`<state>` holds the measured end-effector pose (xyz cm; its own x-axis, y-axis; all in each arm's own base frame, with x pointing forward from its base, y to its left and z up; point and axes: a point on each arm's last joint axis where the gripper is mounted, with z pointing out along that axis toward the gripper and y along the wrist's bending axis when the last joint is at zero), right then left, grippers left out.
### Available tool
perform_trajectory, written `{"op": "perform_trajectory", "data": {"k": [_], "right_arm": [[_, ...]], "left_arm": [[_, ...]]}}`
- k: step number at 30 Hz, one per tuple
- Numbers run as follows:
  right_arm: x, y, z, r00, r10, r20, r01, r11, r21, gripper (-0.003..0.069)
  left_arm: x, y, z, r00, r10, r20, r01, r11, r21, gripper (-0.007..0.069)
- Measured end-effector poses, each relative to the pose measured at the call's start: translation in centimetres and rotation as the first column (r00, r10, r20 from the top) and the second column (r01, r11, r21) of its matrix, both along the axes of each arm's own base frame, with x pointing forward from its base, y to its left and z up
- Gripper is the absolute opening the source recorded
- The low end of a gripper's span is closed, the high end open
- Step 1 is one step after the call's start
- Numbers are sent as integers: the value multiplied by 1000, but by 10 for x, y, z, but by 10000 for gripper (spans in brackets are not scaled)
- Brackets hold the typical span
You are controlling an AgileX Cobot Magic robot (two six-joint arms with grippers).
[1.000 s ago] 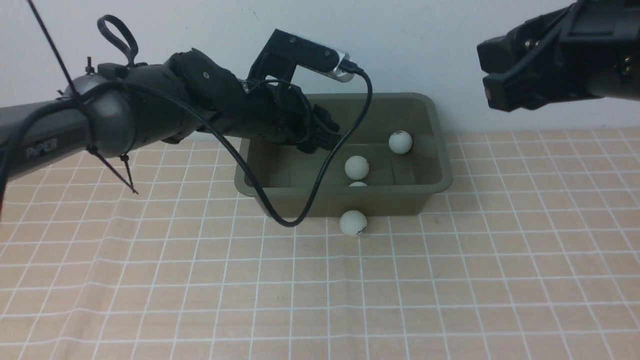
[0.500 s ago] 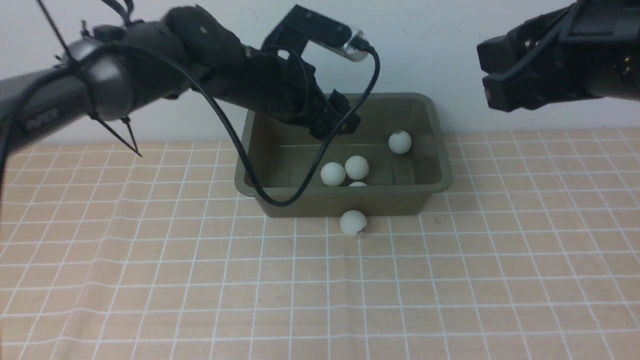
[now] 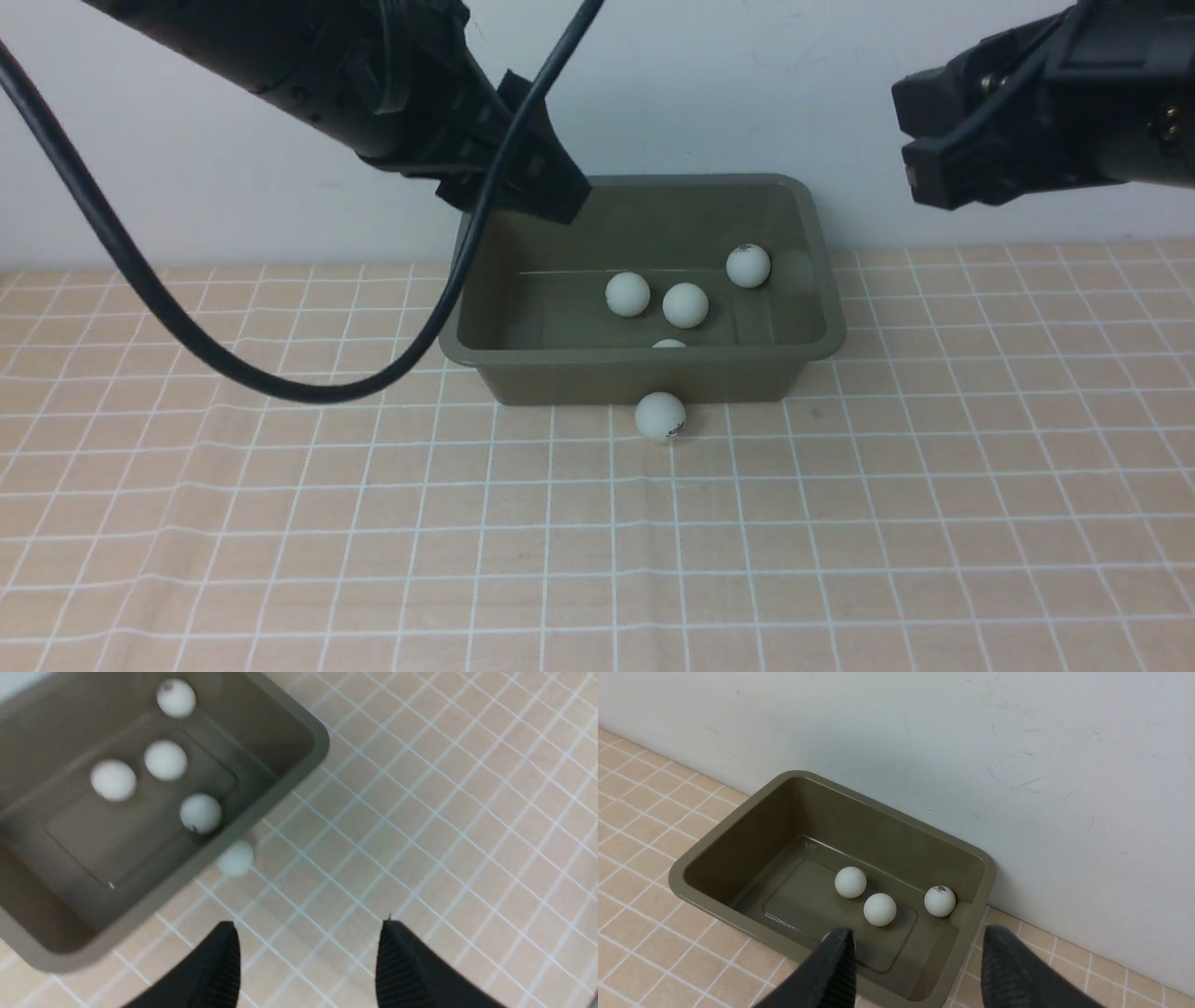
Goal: Put the table tennis balls into the box on the light coffee tablecloth.
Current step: 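Reach for and grasp a ping pong ball on the table beside the basket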
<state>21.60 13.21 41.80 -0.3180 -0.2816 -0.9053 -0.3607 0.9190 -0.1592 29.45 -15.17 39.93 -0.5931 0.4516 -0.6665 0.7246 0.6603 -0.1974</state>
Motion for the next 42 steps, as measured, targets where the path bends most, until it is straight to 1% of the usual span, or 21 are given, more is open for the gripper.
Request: {"op": "perform_trajectory", "data": {"k": [2,5,7,9,10,12,15,16,19,22,23,24,27,32,33,34,35,36,37,38,42], "right_arm": [[0,0,0,1000,0,0,0,1000,-1,348],[0,0,0,1000,0,1,0,1000,-1,348],[0,0,0,1000,0,1,0,1000,-1,348],[0,0,0,1000,0,1,0,1000,-1,348],[0,0,0,1000,0,1,0,1000,-1,348],[0,0,0,1000,0,1,0,1000,-1,348],[0,0,0,1000,0,1,0,1000,-2,348],[0,0,0,1000,0,1,0,1000,-2,348],[0,0,0,1000,0,1,0,1000,-2,348],[0,0,0,1000,0,1,0,1000,-2,348],[0,0,0,1000,0,1,0,1000,-2,348],[0,0,0,1000,0,1,0,1000,-2,348],[0,0,0,1000,3,5,-3,1000,0,348],[0,1,1,1000,8,12,-8,1000,3,348],[0,1,1,1000,8,12,-8,1000,3,348],[0,1,2,1000,12,19,-12,1000,6,348],[0,1,2,1000,14,22,-15,1000,8,348],[0,2,2,1000,16,24,-16,1000,9,348],[1,2,3,999,23,35,-24,1000,14,348],[1,2,3,999,24,36,-25,1000,15,348],[1,4,5,998,38,58,-40,999,25,348]], "left_arm": [[-3,-2,-4,999,1,-36,0,1000,18,299],[-13,-16,-22,994,-7,-110,15,997,73,234],[-23,-28,-41,987,-31,-155,52,990,130,200],[-27,-32,-53,984,-33,-172,60,986,154,191],[-32,-37,-70,980,-32,-195,67,982,176,185],[-36,-41,-88,978,-19,-207,59,980,187,185],[-39,-44,-107,980,2,-200,36,982,187,183],[-39,-44,-119,983,22,-181,11,984,180,183],[-35,-44,-140,989,100,-107,-88,990,110,183],[-29,-43,-151,982,183,-47,-181,983,33,187],[-29,-43,-152,981,188,-43,-187,982,27,188],[-25,-44,-157,975,223,-17,-223,975,-1,202],[-17,-47,-167,971,241,-1,-241,971,-6,251],[-7,-52,-193,967,252,-25,-252,968,21,390],[-7,-53,-195,966,257,-30,-256,966,21,395],[-5,-54,-201,961,272,-46,-272,962,19,437],[-3,-55,-205,956,287,-56,-286,958,14,454],[-2,-55,-206,954,293,-59,-293,956,12,460],[1,-57,-211,944,324,-71,-325,946,-4,470],[0,-57,-211,943,325,-71,-326,945,-6,472],[4,-67,-216,938,346,1,-346,938,-37,477]]}}
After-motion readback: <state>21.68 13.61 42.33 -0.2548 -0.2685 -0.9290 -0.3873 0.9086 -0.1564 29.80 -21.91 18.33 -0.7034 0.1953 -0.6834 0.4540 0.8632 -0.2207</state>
